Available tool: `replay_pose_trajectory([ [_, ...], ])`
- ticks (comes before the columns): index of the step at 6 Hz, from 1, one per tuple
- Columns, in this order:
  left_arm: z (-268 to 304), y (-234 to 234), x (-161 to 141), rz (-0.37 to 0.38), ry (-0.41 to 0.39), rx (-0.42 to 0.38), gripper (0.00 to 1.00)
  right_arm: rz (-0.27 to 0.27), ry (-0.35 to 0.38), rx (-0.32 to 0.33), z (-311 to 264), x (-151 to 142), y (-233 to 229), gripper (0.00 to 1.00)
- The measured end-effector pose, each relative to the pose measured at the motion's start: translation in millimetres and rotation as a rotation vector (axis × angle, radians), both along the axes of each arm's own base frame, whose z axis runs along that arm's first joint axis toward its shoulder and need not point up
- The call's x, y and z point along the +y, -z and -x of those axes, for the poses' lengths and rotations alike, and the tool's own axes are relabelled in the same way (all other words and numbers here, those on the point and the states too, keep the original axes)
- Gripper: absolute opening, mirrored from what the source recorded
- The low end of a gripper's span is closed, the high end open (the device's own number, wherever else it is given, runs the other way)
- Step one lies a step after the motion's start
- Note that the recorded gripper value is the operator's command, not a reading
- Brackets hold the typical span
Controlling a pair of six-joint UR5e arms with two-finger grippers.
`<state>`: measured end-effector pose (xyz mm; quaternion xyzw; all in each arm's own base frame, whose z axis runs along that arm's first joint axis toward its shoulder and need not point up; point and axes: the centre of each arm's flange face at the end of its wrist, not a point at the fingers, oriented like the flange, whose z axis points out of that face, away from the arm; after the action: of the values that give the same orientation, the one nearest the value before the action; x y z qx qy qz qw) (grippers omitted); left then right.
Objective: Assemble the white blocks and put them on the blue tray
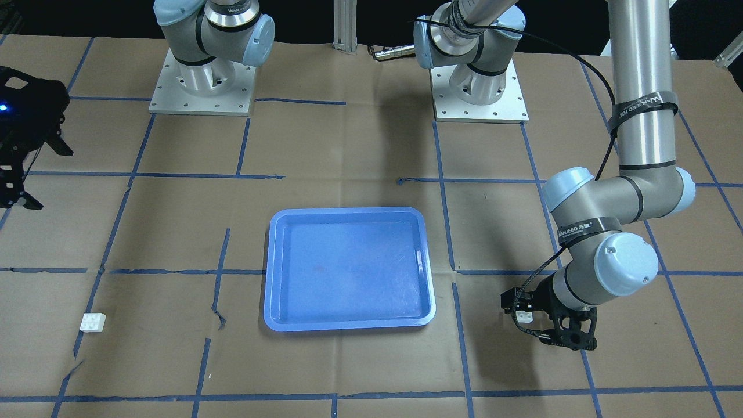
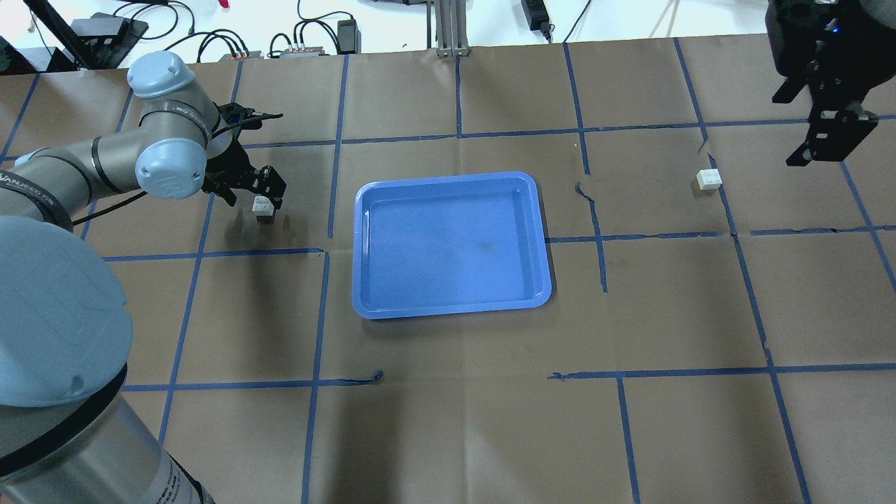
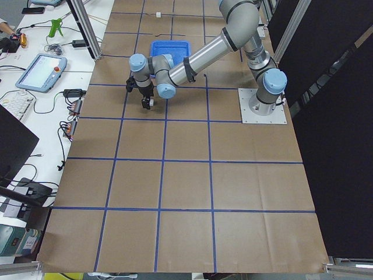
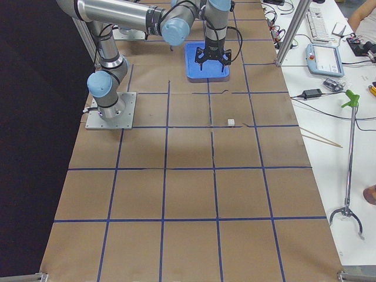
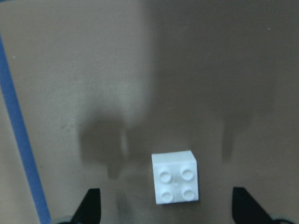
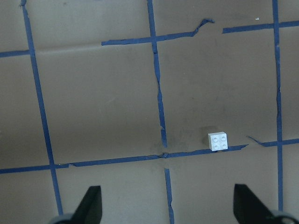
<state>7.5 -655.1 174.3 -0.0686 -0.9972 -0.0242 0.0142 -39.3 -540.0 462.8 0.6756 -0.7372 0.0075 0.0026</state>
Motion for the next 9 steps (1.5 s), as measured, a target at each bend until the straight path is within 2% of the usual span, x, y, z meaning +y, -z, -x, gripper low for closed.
replay_pose_trajectory([
  [1, 0, 3, 1, 0.004, -0.001, 0.0, 0.4, -0.02, -0.03, -0.011, 16, -15, 22, 1.0],
  [2, 0, 2, 0, 0.007, 0.0, 0.0, 0.19, -0.023, -0.05, -0.038, 24, -32, 37, 1.0],
  [4, 0, -7, -1, 0.023, -0.003, -0.003, 0.14, 0.012, -0.073, -0.12, 57, -69, 51, 1.0],
  [6, 20, -33, -3, 0.059, 0.015, -0.008, 0.14, 0.054, -0.067, -0.279, 118, -97, 89, 1.0],
  [7, 53, -45, 0, 0.074, 0.062, -0.012, 0.14, 0.063, -0.093, -0.357, 132, -106, 119, 1.0],
  [8, 88, -50, 5, 0.083, 0.167, -0.01, 0.15, 0.061, -0.135, -0.407, 137, -113, 146, 1.0],
  [9, 124, -53, 13, 0.089, 0.322, -0.005, 0.14, 0.051, -0.174, -0.443, 140, -119, 172, 1.0],
])
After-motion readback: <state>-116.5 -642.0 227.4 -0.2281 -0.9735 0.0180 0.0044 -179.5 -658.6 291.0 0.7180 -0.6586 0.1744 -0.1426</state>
